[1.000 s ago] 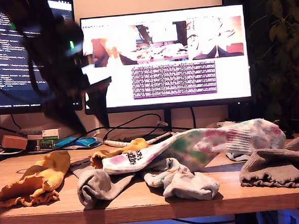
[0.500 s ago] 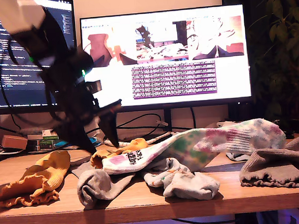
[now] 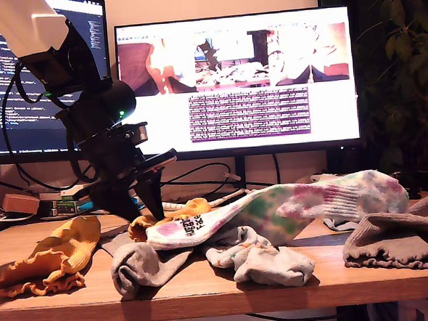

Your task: Pair up the socks based on colour and pattern, by placing them on top of one another

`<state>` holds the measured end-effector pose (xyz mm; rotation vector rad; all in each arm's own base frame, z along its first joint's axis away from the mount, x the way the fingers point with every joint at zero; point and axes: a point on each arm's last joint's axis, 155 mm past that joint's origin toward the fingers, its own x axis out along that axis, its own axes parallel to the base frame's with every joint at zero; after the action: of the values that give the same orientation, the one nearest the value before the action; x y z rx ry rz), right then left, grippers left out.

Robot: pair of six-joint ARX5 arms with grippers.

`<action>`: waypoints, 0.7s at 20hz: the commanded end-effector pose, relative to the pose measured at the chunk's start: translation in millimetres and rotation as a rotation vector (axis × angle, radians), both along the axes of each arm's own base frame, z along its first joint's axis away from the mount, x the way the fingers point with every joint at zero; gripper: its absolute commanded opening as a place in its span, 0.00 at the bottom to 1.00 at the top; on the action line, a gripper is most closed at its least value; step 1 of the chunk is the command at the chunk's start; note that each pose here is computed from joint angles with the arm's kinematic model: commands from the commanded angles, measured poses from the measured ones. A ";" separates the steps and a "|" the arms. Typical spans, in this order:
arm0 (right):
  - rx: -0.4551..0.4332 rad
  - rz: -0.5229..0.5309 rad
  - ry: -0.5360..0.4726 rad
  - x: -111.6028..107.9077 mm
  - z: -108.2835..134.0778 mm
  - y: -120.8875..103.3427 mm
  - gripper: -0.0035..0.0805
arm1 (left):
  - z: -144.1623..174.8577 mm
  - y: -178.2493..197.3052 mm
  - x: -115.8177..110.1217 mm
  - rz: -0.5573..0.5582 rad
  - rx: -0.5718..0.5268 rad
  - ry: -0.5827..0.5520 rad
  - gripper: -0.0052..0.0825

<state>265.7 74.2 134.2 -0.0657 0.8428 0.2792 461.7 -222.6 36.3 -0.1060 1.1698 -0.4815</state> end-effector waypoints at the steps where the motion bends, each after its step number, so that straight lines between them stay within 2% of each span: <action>1: -0.001 0.016 0.008 5.4 -1.6 4.1 0.03 | -3.1 -6.8 1.9 -0.013 -0.022 0.011 0.03; 4: -0.020 0.028 0.050 10.6 -15.9 5.4 0.03 | 11.9 -12.1 2.6 -0.026 -0.049 0.017 0.03; 7: -0.010 0.074 0.049 14.8 -18.9 13.4 0.03 | 28.4 -18.5 3.5 -0.042 -0.081 0.017 0.03; 11: -0.005 0.080 0.053 14.6 -19.8 14.9 0.03 | 43.5 -21.9 -1.1 -0.060 -0.096 0.041 0.03; 14: -0.005 0.080 0.054 14.5 -19.9 14.9 0.03 | 47.0 -19.1 -16.5 -0.086 -0.083 0.089 0.03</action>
<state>277.1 86.3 109.2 -0.0942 0.9110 0.3457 449.7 -241.4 84.8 -0.1574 1.2307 -0.5957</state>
